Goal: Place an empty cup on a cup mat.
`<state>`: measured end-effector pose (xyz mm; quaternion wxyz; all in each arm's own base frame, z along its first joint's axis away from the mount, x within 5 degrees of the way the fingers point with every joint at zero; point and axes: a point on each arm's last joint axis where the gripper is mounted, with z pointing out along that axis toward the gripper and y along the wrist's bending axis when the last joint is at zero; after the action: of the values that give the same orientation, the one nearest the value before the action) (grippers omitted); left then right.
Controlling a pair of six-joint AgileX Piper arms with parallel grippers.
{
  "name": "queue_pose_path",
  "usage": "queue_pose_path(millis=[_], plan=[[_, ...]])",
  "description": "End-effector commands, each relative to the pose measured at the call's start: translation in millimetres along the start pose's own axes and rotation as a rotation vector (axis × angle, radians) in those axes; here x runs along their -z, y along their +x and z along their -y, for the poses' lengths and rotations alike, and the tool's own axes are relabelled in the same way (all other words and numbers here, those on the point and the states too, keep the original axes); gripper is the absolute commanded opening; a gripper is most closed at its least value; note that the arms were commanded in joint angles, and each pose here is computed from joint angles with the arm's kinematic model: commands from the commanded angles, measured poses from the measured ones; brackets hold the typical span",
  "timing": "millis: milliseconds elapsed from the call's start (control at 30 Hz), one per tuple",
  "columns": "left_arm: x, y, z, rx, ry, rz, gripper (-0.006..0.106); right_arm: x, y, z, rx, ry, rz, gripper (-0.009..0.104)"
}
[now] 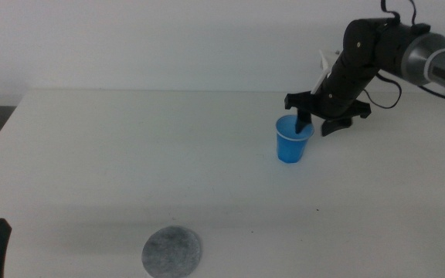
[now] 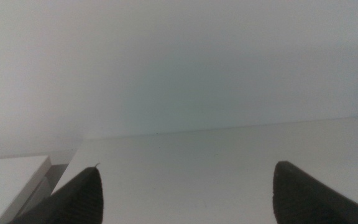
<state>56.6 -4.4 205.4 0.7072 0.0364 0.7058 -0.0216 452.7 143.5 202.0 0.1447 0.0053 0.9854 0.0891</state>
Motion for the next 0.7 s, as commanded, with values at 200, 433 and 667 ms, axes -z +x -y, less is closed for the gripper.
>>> queue_pose_path(millis=[200, 433, 667], plan=[[0.3, -1.4, 0.1, 0.010, 0.001, 0.016, 0.094, 16.2, 1.2, -18.4, 0.069, -0.025, 0.038, -0.002], [0.3, -1.4, 0.1, 0.010, 0.001, 0.016, 0.094, 76.0, 45.0, -94.5, 0.290, -0.042, 0.037, -0.002], [0.3, -1.4, 0.1, 0.010, 0.001, 0.016, 0.094, 70.0, 121.8, -175.0, 0.513, -0.092, -0.059, -0.002]])
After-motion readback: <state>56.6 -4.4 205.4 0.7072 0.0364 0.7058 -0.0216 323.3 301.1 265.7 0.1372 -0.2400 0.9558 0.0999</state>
